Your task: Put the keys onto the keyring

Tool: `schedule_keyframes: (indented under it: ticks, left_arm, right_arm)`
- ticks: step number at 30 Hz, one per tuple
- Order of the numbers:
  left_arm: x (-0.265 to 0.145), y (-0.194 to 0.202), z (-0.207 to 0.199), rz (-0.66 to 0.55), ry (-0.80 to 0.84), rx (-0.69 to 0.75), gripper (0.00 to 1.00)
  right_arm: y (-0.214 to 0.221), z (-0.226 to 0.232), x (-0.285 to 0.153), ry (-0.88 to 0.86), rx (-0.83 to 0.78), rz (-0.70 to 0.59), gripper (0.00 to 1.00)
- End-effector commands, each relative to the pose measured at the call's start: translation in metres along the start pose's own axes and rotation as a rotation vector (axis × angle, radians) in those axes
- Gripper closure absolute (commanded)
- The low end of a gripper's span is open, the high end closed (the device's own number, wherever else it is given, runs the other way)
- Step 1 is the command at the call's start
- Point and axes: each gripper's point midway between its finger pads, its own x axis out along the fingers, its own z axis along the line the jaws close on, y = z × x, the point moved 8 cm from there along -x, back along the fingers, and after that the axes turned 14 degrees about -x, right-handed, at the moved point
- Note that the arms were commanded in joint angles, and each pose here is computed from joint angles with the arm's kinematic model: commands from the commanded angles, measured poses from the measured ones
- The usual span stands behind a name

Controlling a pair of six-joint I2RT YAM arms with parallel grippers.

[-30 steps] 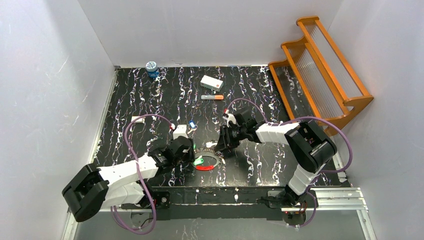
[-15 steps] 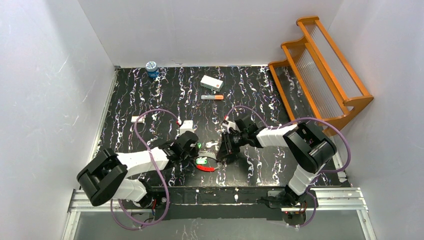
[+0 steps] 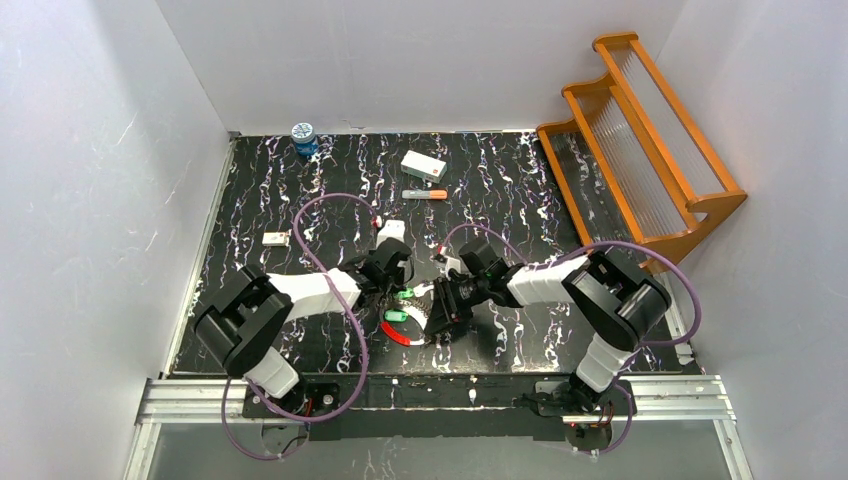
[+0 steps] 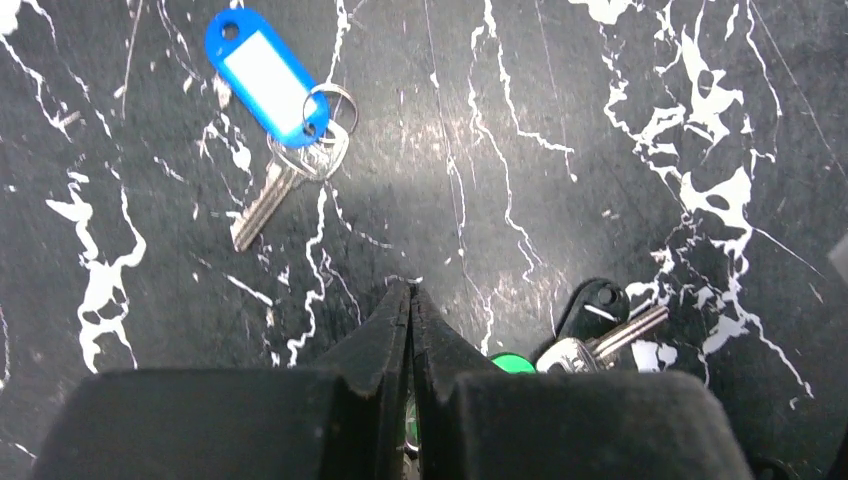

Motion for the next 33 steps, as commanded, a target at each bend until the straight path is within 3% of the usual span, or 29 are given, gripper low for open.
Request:
schedule_keyframes:
  ticks: [1, 2, 6, 9, 13, 19, 24, 28, 33]
  left_arm:
    - [0.004, -0.006, 0.009, 0.031, -0.076, 0.11, 1.0]
    - [0.002, -0.009, 0.009, 0.023, -0.081, 0.115, 0.99]
    - [-0.011, -0.02, 0.011, -0.015, -0.09, 0.123, 0.77]
    - [-0.026, -0.02, 0.018, -0.021, -0.086, 0.095, 0.51]
    - [-0.047, -0.009, 0.031, -0.004, -0.06, 0.007, 0.42]
    - [-0.071, 0.018, 0.041, 0.075, 0.051, -0.189, 0.41]
    - [-0.073, 0.038, 0.038, 0.145, 0.154, -0.335, 0.47]
    - [-0.063, 0.047, 0.041, 0.155, 0.144, -0.372, 0.57]
    - [-0.048, 0.043, 0.047, 0.149, 0.01, -0.288, 0.76]
  right_arm:
    - [-0.009, 0.018, -0.009, -0.041, -0.068, -0.055, 0.55]
    - [-0.012, 0.019, -0.011, -0.023, -0.083, -0.069, 0.51]
    - [-0.022, 0.021, -0.024, 0.055, -0.131, -0.13, 0.4]
    - [-0.029, 0.017, -0.034, 0.087, -0.141, -0.173, 0.38]
    - [-0.031, 0.003, -0.039, 0.115, -0.128, -0.163, 0.38]
    - [-0.025, -0.016, -0.031, 0.126, -0.132, -0.085, 0.42]
    - [-0.018, -0.024, -0.024, 0.107, -0.122, -0.037, 0.48]
    - [-0.008, -0.027, -0.02, 0.077, -0.105, -0.001, 0.56]
    - [0.009, -0.028, -0.015, 0.051, -0.084, 0.057, 0.67]
